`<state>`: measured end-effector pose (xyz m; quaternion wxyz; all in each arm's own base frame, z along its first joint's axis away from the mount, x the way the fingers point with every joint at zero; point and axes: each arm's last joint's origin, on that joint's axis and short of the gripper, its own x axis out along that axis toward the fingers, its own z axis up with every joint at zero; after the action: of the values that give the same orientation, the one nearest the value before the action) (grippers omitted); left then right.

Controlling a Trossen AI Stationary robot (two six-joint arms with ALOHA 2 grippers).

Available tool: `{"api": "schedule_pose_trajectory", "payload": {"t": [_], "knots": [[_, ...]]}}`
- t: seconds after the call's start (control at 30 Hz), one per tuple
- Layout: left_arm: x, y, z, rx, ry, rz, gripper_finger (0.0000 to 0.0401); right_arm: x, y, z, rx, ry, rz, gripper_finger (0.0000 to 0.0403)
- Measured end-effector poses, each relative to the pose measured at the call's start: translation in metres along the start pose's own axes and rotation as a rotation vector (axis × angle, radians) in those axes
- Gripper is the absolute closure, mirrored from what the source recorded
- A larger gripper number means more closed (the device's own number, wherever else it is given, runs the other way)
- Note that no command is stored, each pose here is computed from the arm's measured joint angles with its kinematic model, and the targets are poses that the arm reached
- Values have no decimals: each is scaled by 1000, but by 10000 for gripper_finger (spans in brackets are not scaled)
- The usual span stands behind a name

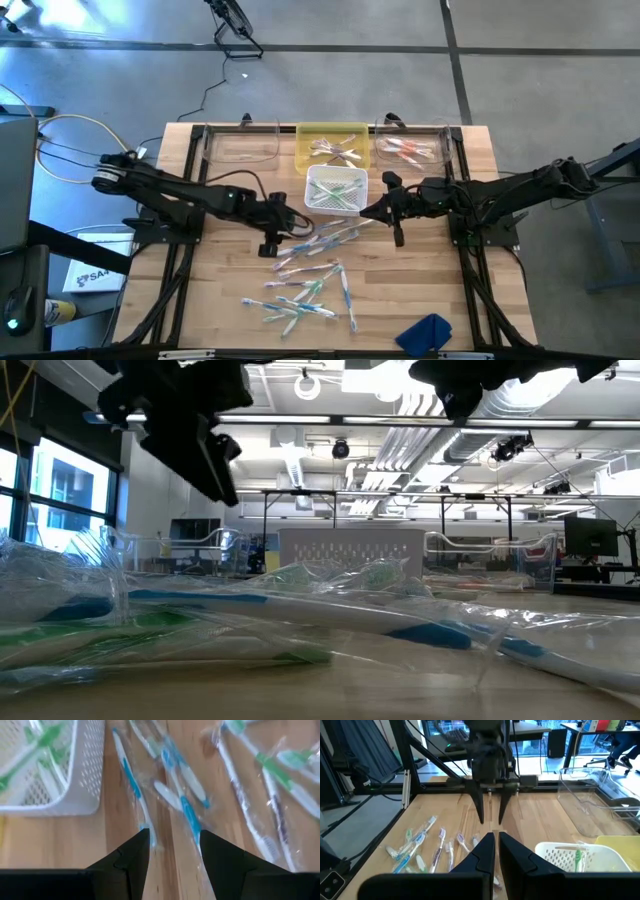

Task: Pick & Place Toothbrushes
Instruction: Put the blue toothbrush into the left transparent bin

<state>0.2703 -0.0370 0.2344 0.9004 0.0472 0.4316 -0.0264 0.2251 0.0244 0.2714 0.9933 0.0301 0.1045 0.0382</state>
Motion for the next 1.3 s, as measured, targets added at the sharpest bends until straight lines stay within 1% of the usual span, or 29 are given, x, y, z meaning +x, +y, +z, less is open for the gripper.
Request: {"api": "schedule_pose_trajectory", "payload": {"t": [0.33,0.4,0.47,0.6,0.67,0.73,0.87,0.93,1.2,1.3], "knots": [[27,-2,-1,-2,35,0,233,0,0,-1,0,6,-1,387],[31,-3,-2,-22,53,0,233,1,0,-1,0,9,-1,387],[34,-3,-3,-65,59,1,233,2,0,-2,-1,17,-4,387],[41,-4,-5,-135,82,4,233,8,-2,-7,-3,41,-74,387],[45,-4,-6,-147,93,4,233,12,-4,-11,-6,59,-115,387],[48,-5,-6,-149,95,-19,233,16,-4,-15,-8,78,-129,387],[54,-11,-5,-92,82,-76,233,22,-3,-19,-7,95,-79,387],[56,-13,-5,-74,82,-79,233,24,-2,-19,-5,89,-56,387],[61,-13,-7,-87,101,-72,233,25,-2,-18,-4,76,-48,387],[66,-14,-5,-88,78,-81,233,25,-2,-18,-4,76,-48,387]]}}
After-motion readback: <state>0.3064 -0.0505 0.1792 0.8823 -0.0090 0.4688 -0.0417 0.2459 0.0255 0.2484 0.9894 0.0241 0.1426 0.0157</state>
